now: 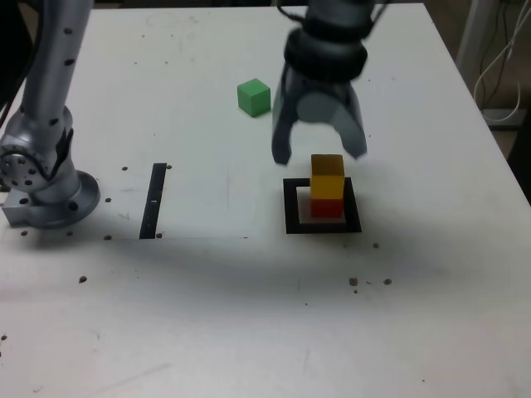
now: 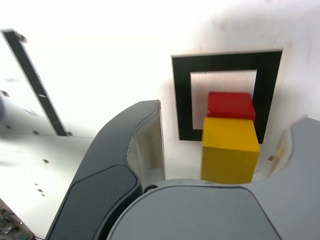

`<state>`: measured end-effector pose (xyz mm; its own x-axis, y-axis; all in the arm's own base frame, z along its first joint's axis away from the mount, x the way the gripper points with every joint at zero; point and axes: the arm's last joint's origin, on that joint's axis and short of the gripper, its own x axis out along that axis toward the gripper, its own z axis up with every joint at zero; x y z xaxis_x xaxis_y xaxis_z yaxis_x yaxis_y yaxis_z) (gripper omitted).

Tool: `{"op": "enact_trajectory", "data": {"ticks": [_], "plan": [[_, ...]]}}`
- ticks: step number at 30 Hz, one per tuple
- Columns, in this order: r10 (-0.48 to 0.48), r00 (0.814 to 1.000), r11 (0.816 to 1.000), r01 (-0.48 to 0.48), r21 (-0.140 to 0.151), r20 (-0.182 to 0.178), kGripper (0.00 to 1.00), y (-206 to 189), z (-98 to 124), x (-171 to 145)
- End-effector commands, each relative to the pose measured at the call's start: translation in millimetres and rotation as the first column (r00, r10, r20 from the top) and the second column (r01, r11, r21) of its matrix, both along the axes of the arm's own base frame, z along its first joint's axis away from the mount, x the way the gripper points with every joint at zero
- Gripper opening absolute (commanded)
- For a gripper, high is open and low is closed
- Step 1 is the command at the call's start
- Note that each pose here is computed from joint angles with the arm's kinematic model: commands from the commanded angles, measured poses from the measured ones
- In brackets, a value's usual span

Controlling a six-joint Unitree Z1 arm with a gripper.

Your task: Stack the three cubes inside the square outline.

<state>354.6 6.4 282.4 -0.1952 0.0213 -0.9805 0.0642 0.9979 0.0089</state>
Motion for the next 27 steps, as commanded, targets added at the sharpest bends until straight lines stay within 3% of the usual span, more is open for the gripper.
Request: {"op": "enact_trajectory", "data": {"ticks": [1,7,11,17,27], "plan": [[0.0,1.0,1.0,0.0,0.002,0.012,0.99,17.1,10.5,-9.0],[0.053,0.998,0.998,-0.054,0.024,0.026,0.99,72.7,24.7,-30.4],[0.118,0.993,0.992,-0.118,0.053,0.014,0.99,107.5,24.5,-41.1],[0.229,0.972,0.971,-0.224,0.082,-0.052,0.99,157.6,7.5,-57.6],[0.292,0.946,0.956,-0.287,0.054,-0.143,0.99,199.0,-35.4,-54.3]]}}
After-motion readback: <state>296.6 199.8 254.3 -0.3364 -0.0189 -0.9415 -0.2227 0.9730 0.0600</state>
